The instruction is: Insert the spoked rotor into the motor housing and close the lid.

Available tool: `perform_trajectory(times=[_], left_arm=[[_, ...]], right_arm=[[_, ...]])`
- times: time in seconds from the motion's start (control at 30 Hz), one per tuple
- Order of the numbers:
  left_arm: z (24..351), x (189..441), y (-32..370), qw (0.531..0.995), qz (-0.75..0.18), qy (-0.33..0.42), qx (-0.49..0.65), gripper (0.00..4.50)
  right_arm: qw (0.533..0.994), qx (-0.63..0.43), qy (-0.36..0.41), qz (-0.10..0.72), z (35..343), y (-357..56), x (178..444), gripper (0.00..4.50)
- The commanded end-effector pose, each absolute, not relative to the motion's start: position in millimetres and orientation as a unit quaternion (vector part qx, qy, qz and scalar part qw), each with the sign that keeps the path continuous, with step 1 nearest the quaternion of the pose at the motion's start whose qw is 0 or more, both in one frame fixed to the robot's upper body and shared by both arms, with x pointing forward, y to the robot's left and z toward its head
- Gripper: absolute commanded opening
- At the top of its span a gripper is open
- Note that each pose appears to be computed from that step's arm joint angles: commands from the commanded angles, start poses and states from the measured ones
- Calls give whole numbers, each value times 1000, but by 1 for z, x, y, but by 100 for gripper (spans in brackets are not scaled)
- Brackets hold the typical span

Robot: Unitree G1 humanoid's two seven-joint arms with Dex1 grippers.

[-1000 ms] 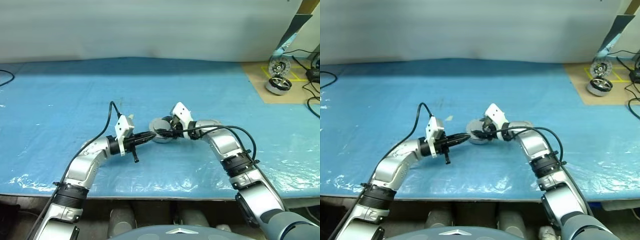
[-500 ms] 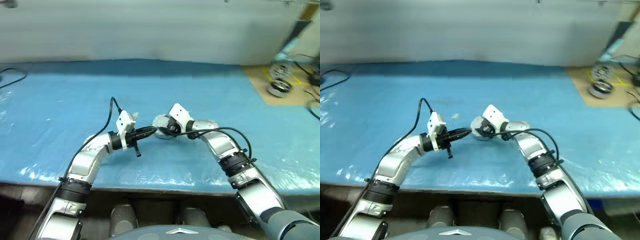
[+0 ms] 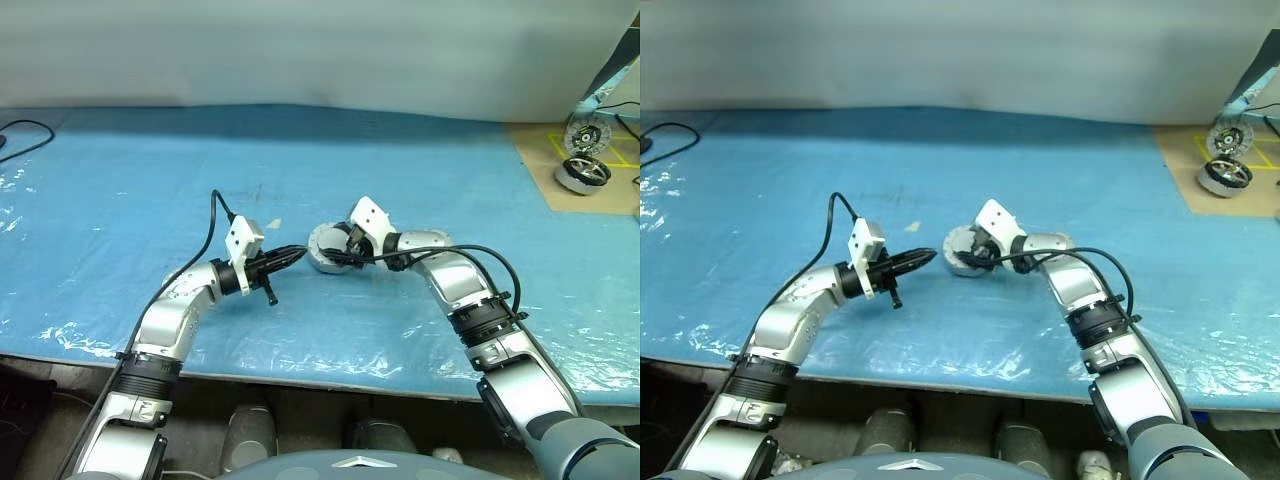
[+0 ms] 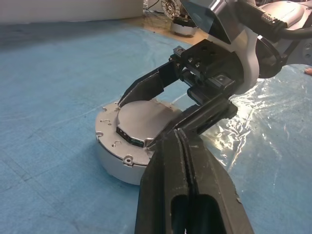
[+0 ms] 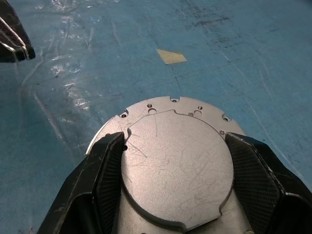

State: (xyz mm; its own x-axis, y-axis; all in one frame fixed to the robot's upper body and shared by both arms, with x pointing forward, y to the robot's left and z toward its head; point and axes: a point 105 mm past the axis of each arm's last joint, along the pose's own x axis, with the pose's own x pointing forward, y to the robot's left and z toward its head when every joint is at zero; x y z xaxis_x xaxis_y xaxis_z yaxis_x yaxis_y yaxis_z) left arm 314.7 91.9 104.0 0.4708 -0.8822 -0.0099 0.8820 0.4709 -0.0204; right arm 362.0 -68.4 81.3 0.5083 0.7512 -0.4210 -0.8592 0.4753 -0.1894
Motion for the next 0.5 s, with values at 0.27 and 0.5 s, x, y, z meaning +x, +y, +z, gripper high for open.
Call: perform_trajectory(times=[0.27,0.5], left_arm=[[120,324,95,868,-496,-24,1,0],[116,338,93,883,-468,-24,20,0]], right_arm=[[824,-218,265,451,17,-89,343,295],[810,-226,309,445,2,-99,333,295]])
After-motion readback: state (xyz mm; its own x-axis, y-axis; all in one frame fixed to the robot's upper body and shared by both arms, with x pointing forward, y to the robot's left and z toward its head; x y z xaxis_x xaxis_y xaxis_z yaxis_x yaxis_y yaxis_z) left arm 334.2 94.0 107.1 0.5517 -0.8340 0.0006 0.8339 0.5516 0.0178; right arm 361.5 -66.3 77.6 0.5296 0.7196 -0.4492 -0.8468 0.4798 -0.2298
